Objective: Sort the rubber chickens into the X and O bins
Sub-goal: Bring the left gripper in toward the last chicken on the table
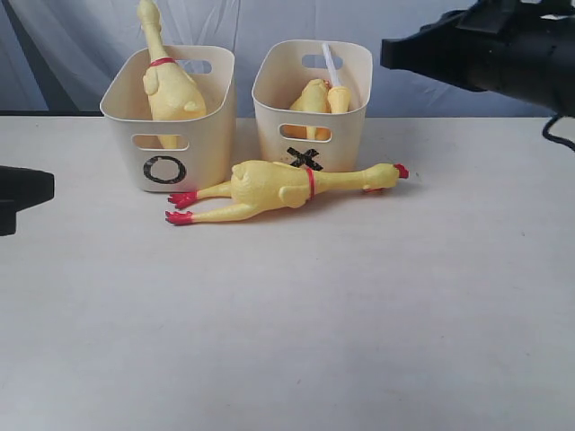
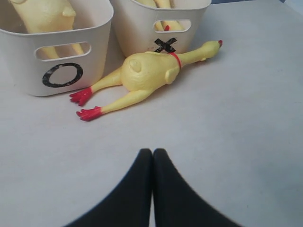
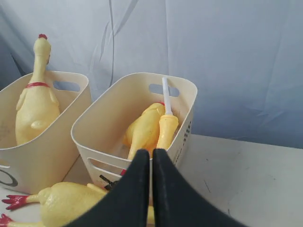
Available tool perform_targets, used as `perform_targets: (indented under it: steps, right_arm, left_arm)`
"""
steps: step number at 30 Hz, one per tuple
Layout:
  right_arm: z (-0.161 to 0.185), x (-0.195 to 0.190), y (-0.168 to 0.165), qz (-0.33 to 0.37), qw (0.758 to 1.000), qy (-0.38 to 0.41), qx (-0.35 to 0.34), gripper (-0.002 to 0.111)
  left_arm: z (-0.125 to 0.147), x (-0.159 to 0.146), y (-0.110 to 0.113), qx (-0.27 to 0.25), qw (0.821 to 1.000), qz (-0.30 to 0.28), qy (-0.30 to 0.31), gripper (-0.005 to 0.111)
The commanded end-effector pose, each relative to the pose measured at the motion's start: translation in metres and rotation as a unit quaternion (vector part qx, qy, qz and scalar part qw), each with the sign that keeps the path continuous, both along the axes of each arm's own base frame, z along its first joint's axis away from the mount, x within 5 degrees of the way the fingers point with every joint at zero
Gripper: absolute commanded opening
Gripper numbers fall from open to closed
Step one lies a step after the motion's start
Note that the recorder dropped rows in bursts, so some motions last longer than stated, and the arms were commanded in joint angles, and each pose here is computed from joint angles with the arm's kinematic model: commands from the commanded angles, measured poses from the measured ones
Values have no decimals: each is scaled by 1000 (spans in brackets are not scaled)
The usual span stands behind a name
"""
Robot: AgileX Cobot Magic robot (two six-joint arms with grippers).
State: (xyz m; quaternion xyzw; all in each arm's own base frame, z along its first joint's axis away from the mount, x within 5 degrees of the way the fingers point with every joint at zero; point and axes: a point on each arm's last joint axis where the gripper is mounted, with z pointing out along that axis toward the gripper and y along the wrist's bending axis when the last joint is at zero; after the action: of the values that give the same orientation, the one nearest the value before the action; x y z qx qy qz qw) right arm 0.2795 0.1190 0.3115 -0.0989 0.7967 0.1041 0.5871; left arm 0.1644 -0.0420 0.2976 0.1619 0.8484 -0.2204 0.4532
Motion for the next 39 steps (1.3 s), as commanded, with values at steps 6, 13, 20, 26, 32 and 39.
perform_targets:
  steps: [6,13,20,26,32,39]
  right_arm:
    - [6,-61,-7,50,998,-42,-20,3]
    - [-8,-98,-1,104,994,-40,-20,-1]
    - [-26,-111,0,121,991,-30,-38,-1]
    - [-32,-103,-1,94,992,-44,-70,-1]
    - [-47,-91,3,81,990,-29,-109,-1]
    - [-58,-86,7,84,989,-9,-122,-1]
  left_arm:
    - [3,-3,-6,-6,999,-36,-30,0]
    - [5,-4,-8,6,997,-62,-51,0]
    - [13,-3,-12,-14,992,-83,-99,0]
    - [13,-3,-12,-10,991,-85,-102,0]
    - [12,0,-12,8,989,-92,-119,0]
    - [-11,28,-33,34,982,-140,-119,25]
